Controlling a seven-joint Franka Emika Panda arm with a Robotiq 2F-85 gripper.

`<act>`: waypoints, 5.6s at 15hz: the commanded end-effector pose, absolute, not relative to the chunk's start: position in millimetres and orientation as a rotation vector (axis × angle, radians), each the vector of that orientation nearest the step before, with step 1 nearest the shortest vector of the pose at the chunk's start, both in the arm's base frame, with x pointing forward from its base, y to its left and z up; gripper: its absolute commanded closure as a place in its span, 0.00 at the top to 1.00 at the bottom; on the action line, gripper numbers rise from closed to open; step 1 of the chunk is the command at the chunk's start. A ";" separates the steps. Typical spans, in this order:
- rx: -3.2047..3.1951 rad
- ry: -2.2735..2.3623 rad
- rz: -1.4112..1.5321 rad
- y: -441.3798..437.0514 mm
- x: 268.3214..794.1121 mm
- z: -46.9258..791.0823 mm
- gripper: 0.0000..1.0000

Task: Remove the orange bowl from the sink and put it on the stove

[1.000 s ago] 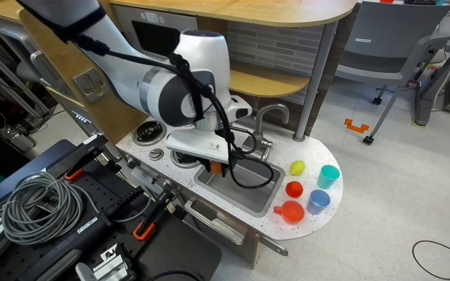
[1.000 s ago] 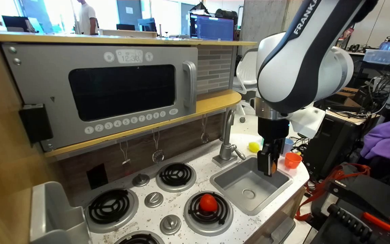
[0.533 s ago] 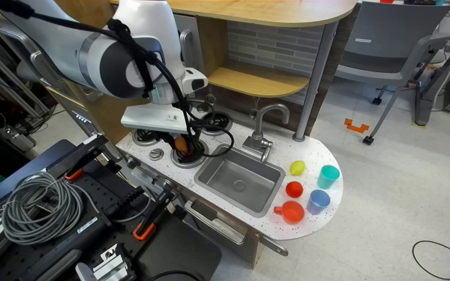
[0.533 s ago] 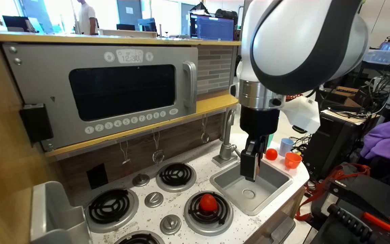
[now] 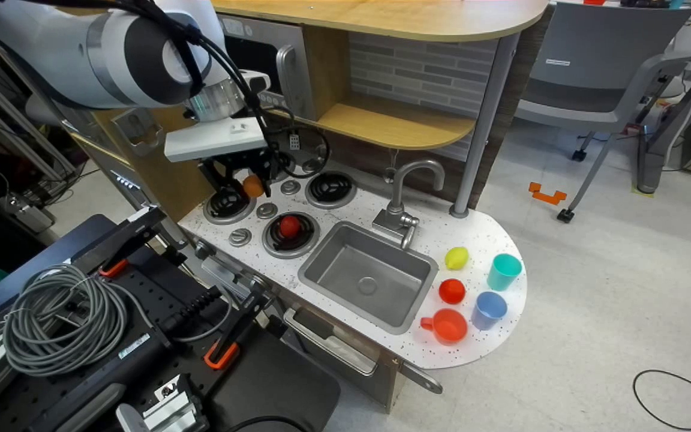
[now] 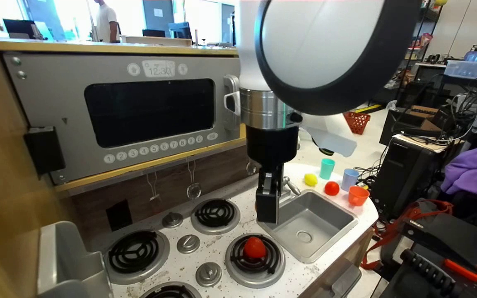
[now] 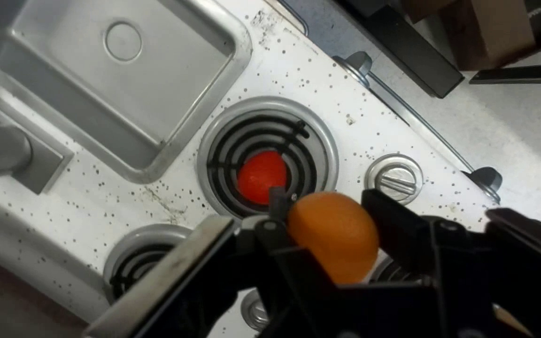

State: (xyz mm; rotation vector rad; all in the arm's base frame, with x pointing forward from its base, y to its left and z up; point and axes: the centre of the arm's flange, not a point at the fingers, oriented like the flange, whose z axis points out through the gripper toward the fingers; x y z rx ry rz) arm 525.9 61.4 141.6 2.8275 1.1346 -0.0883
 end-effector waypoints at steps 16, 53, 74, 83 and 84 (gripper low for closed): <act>2.635 1.617 -0.154 98.7 551.3 110.5 0.20; 2.759 1.200 -0.396 -2.1 541.0 -44.1 0.70; 3.100 0.307 -0.388 -164.3 507.6 127.2 1.00; 3.083 0.176 -0.315 -204.4 500.9 155.5 1.00; 3.083 0.174 -0.319 -203.8 500.5 155.4 1.00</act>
